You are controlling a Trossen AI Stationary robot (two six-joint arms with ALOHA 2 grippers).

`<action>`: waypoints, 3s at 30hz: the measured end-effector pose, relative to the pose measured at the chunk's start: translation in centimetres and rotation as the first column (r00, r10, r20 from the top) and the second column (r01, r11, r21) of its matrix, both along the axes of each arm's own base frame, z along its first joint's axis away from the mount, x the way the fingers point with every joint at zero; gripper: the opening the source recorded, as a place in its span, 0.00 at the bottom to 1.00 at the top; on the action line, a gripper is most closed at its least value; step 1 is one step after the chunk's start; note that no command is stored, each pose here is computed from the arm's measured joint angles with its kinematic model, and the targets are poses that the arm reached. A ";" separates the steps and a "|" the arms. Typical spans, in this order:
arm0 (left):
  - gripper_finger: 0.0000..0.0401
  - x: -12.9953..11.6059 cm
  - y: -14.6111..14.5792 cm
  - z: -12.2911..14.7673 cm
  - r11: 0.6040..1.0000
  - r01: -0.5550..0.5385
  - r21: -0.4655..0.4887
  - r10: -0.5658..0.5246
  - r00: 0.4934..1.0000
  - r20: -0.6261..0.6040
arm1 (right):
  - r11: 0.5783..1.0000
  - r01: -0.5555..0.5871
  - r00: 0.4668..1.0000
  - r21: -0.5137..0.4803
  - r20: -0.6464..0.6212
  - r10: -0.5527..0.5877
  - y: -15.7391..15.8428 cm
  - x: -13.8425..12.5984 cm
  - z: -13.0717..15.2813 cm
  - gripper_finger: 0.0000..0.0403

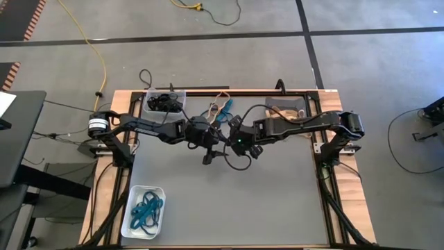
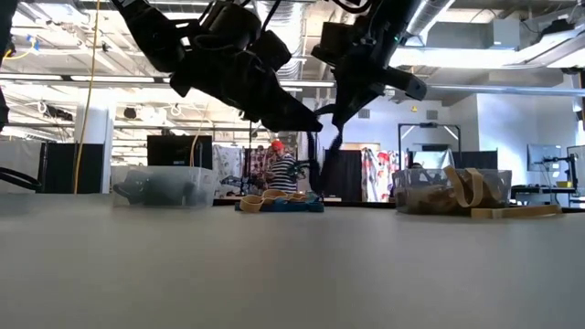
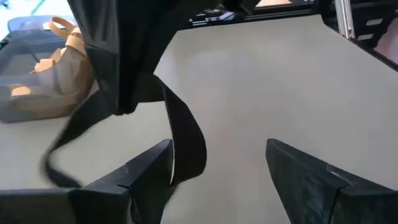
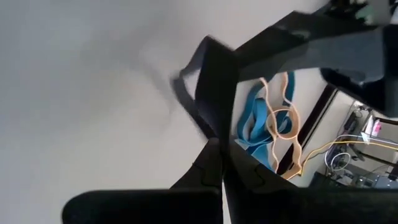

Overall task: Sort rubber bands into baskets
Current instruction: Put the black rubber band into the transparent bin, then put the white rubber band into the black transparent bin

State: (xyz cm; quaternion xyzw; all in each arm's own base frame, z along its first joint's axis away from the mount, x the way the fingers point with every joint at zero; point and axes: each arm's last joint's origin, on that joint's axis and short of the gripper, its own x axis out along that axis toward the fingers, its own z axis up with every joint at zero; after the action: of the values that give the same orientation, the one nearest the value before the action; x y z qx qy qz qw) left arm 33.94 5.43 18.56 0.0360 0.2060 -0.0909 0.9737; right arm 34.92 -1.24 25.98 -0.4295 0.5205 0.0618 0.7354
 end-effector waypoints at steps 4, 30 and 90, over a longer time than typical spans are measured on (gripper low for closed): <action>0.61 0.1 0.1 0.1 0.999 -0.040 0.007 0.040 0.999 0.010 | 1.000 0.000 0.999 -0.001 0.044 0.000 0.0 0.4 0.2 0.06; 0.00 -6.5 0.8 6.7 0.773 -0.344 0.533 0.445 0.893 -0.069 | 0.937 0.342 0.937 0.076 -0.099 -0.335 -2.1 -2.0 -1.0 0.48; 0.52 -16.1 13.8 5.4 0.457 -0.824 0.336 0.887 0.390 -0.248 | 0.132 0.898 0.208 0.419 -0.140 -0.968 -2.9 -16.8 -5.3 0.55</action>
State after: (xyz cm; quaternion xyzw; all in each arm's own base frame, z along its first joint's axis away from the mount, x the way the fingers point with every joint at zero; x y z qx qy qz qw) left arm 17.86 19.24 23.94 -0.0173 0.3901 0.4354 0.8111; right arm 18.14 -4.15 20.68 0.1536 0.5833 -0.3382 0.7223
